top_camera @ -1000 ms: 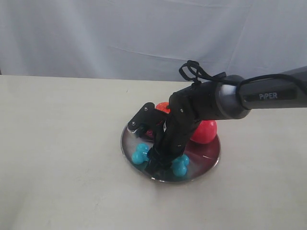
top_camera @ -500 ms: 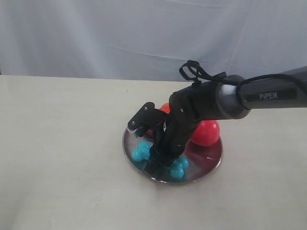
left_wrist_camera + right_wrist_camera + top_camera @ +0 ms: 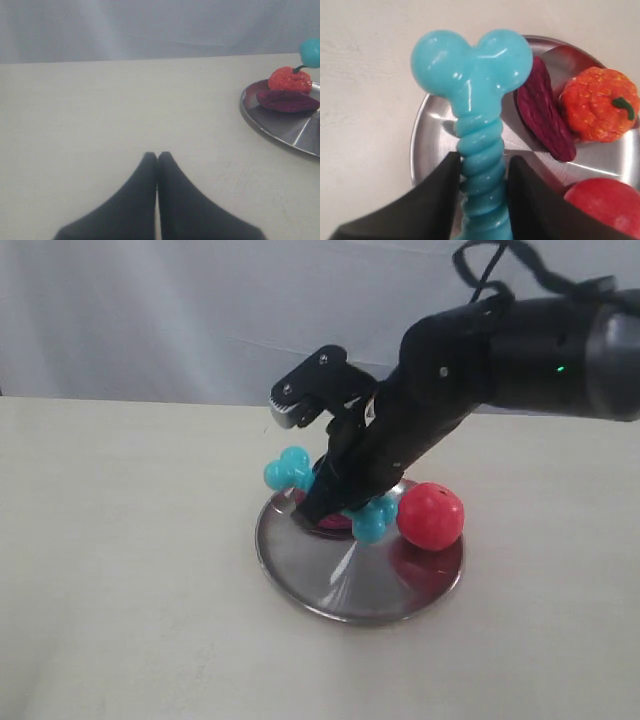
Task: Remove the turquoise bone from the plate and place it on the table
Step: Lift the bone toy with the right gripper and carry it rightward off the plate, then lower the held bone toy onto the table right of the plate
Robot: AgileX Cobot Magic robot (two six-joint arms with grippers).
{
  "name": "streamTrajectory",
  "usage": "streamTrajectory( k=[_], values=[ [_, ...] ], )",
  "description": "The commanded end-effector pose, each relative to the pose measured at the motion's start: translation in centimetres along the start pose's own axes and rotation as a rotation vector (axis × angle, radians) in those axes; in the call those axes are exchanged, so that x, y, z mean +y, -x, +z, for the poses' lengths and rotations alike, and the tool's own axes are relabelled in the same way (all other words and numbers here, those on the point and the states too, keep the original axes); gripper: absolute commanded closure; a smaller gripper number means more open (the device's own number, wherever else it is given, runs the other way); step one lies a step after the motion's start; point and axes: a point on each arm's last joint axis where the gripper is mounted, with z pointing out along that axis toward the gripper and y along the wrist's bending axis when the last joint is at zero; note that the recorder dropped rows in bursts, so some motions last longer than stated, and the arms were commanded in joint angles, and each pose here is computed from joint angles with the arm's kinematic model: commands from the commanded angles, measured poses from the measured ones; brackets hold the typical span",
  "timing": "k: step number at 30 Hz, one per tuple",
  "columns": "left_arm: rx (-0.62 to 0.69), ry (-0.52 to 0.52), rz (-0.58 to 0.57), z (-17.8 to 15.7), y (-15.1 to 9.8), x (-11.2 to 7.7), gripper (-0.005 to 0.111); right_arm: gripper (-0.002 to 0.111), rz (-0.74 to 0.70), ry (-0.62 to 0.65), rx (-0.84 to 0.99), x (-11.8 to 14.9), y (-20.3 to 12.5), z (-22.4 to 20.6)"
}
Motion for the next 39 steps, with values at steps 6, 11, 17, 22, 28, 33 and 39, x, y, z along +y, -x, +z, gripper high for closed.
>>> streamTrajectory(
  k=[6,11,17,22,28,33,39],
  values=[
    [0.001,-0.002,-0.001,0.0,-0.1,0.0,0.107,0.109,0.212,-0.087,0.022,-0.6,-0.8,-7.6],
    [0.001,-0.002,-0.001,0.0,-0.1,0.0,0.107,0.109,0.314,-0.252,0.093,-1.7,-2.4,-10.9],
    [0.001,-0.002,-0.001,0.0,-0.1,0.0,0.107,0.109,0.423,-0.42,0.119,-3.3,-5.6,-13.3],
    [0.001,-0.002,-0.001,0.0,-0.1,0.0,0.107,0.109,0.56,-0.425,0.125,-5.2,-9.2,-13.6],
    [0.001,-0.002,-0.001,0.0,-0.1,0.0,0.107,0.109,0.716,-0.4,0.113,-7.0,-12.5,-11.8],
    [0.001,-0.002,-0.001,0.0,-0.1,0.0,0.107,0.109,0.744,-0.379,0.123,-7.4,-13.4,-9.7],
    [0.001,-0.002,-0.001,0.0,-0.1,0.0,0.107,0.109,0.765,-0.35,0.164,-7.9,-13.4,-6.6]
  ],
)
